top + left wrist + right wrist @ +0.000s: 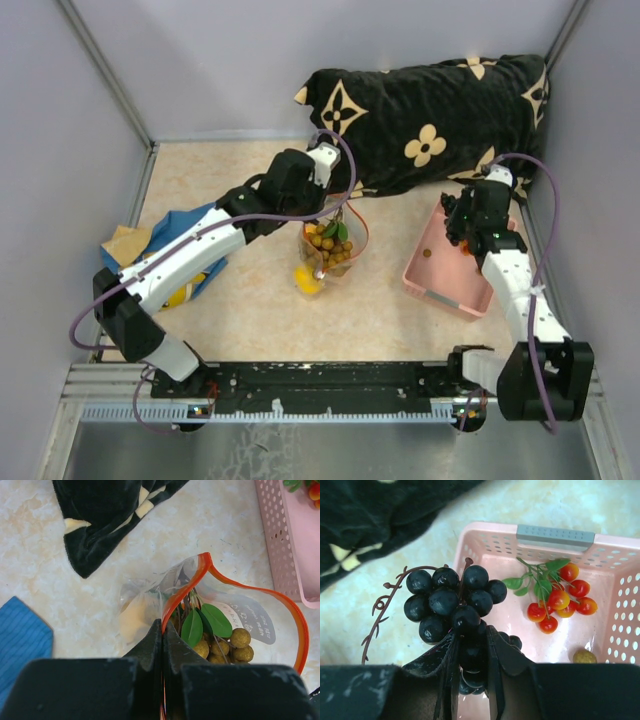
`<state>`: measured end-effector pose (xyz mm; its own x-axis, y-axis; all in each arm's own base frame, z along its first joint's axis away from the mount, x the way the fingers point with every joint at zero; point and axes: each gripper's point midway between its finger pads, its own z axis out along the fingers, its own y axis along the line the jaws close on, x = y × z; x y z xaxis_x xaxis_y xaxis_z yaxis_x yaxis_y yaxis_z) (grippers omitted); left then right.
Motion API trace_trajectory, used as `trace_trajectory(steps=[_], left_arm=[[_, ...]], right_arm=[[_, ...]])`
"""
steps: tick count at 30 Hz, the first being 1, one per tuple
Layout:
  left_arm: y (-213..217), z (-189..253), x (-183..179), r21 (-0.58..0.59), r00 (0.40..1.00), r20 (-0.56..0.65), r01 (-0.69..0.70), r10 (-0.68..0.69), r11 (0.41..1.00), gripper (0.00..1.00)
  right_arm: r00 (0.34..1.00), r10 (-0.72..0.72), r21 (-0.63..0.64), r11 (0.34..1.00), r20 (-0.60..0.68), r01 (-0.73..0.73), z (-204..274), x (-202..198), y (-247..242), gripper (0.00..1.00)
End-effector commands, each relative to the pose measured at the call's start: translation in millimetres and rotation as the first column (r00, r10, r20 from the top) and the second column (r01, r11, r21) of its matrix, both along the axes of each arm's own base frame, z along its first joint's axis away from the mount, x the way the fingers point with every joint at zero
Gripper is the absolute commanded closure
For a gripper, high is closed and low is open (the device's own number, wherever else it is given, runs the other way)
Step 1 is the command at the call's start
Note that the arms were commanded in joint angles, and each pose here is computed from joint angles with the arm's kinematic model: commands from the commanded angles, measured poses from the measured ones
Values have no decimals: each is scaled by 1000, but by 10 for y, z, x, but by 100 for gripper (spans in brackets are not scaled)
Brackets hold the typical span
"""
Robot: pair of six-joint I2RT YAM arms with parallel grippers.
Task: Place the food in the zip-top bag and seal the zipper
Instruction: Pick up the fake fruit from the bin, then place the fake fruit in the zipper food storage bag.
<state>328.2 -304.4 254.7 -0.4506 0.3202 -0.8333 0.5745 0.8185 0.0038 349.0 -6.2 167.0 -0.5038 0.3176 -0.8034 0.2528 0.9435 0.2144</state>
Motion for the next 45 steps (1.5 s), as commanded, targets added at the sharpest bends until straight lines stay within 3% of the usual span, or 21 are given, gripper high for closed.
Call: trace_trajectory(steps=[1, 6, 13, 21, 26, 39, 45], left_arm=[[-14, 64, 26, -44, 1000, 7, -8, 8, 999, 100], [15, 46, 56, -53, 1000, -5, -23, 22, 998, 100], [32, 61, 91, -77, 999, -21, -39, 38, 996, 100], [20, 66, 105, -91, 999, -29, -40, 38, 995, 100], [13, 84, 105, -102, 999, -31, -42, 39, 994, 100], [-27, 122, 78, -141, 998, -45, -42, 36, 989, 100], [-41, 133, 82, -156, 998, -47, -49, 42, 987, 100]], right_arm=[[994, 19, 12, 1000, 106, -21, 370, -50, 88, 83], [968, 122, 52, 989, 219, -136, 778, -153, 412, 85], [883, 221, 130, 946, 414, -298, 1441, -364, 961, 88], [727, 321, 211, 817, 607, -537, 2053, -694, 1715, 91], [658, 291, 284, 729, 695, -623, 2192, -814, 2102, 92], [715, 68, 557, 576, 696, -598, 1826, -723, 2511, 92], [758, 58, 620, 537, 650, -572, 1633, -620, 2711, 91]])
